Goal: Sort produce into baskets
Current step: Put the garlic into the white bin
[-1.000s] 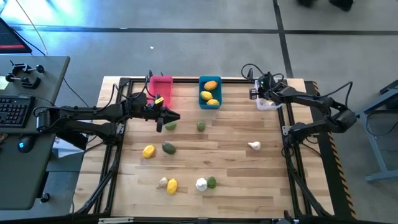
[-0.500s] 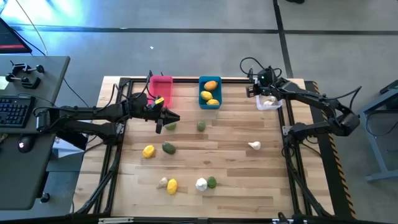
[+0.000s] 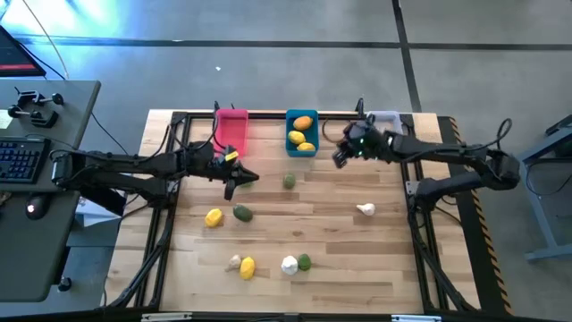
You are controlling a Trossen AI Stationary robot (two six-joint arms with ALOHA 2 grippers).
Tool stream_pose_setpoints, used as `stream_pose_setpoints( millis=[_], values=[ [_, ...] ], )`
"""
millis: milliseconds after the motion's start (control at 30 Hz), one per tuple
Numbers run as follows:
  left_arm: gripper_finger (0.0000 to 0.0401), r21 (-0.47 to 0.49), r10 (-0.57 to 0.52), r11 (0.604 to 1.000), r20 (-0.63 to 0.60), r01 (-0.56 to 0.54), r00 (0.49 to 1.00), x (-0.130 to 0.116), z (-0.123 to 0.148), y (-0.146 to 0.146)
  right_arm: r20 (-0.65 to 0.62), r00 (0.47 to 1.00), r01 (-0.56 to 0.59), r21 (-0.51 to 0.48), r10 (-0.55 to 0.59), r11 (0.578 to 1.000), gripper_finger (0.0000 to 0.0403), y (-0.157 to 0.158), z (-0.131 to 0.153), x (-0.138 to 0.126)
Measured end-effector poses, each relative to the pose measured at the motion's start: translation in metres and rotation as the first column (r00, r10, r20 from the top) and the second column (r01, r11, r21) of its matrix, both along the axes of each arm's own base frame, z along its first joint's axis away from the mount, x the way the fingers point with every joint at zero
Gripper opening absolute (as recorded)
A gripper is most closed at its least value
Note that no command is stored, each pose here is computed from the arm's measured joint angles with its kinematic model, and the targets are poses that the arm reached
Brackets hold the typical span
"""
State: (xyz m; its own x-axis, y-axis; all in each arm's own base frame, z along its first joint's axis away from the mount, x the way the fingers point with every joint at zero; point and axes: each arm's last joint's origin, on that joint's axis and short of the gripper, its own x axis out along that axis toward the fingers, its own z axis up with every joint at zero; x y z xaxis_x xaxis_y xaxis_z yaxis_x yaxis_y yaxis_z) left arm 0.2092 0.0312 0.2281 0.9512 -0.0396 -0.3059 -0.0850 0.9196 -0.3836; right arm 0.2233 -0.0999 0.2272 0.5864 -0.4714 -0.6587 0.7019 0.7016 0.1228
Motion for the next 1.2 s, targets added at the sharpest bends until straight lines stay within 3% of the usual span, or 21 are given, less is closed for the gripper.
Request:
stream_pose_setpoints(
  millis=[133,367,667,1000,1200],
  values=[
    [0.0001,0.022,-0.068,0.997,-0.043,0.069,0.997,0.000,-0.004,-0.013,0.101,0.994,-0.054,0.016,0.052,0.998,0.0001,0.032,0.005,0.016],
    [0.0000,0.036,-0.184,0.981,-0.109,0.189,0.977,-0.002,-0.010,-0.037,0.140,0.985,-0.105,0.012,0.102,0.994,0.0000,0.083,0.006,0.024],
    [0.0000,0.128,-0.245,0.953,-0.215,0.276,0.945,-0.010,-0.019,-0.072,0.197,0.976,-0.097,0.021,0.091,0.995,0.0000,0.120,0.007,0.023],
    [0.0026,0.130,-0.169,0.966,-0.335,0.223,0.927,-0.028,-0.017,-0.114,0.185,0.976,-0.115,0.009,0.112,0.993,0.0000,0.126,0.006,0.022],
    [0.0056,-0.032,-0.115,0.993,-0.418,0.111,0.901,-0.042,-0.016,-0.132,0.140,0.980,-0.142,-0.013,0.142,0.990,0.0000,0.127,-0.001,0.026]
  ],
)
